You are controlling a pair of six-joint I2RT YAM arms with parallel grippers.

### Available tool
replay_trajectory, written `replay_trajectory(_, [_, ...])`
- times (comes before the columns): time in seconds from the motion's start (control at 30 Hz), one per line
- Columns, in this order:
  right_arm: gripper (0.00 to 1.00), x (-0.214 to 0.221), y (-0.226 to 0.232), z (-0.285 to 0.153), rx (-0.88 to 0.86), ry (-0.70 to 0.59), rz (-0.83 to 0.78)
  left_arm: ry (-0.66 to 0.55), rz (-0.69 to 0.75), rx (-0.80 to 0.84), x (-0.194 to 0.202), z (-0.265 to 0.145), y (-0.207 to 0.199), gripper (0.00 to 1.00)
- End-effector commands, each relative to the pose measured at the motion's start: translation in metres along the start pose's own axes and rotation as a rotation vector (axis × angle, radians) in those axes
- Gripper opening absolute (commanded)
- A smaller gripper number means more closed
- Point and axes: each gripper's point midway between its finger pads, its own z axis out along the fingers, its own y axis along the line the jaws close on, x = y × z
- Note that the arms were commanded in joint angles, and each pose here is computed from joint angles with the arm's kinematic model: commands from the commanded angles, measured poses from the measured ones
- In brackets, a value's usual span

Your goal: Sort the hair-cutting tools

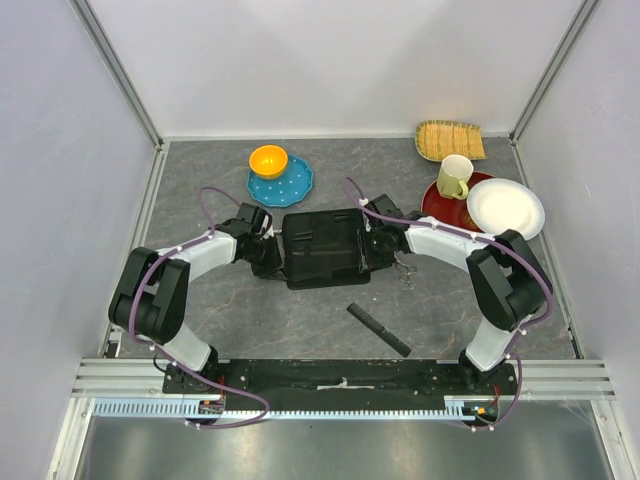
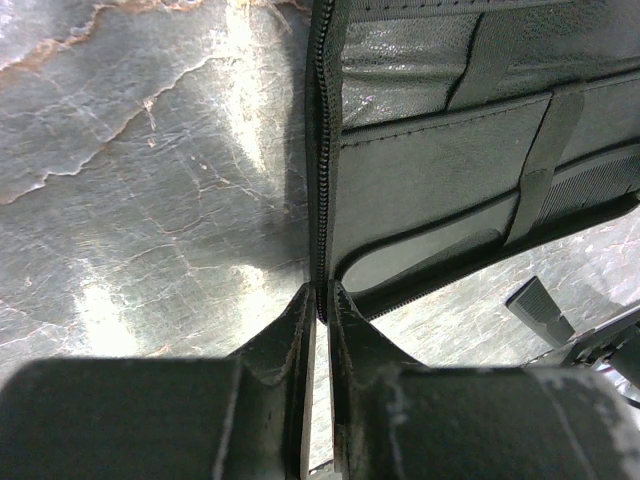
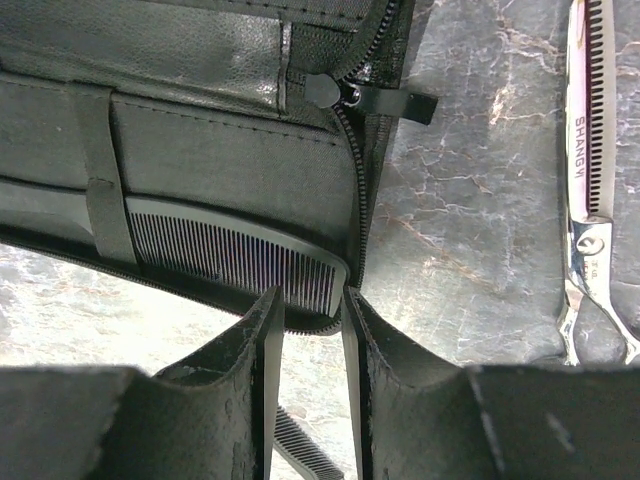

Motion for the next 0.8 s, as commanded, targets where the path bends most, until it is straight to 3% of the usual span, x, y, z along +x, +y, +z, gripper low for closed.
replay_trajectory(0.0, [0.37,-0.013,0.007,0.004,-0.019,-0.028,-0.011,-0.011,-0.004,0.032,-0.002,-0.004,-0.009,0.14])
replay_trajectory(0.53, [0.33,-0.012,0.012,0.004,-0.031,-0.037,-0.003,-0.027,-0.004,0.023,-0.004,-0.006,-0.008,0.18])
replay_trajectory(0.77, [0.60,-0.034,0.010,-0.045,0.018,-0.141,-0.083,-0.138,0.049,-0.015,-0.029,-0.032,-0.013,0.34])
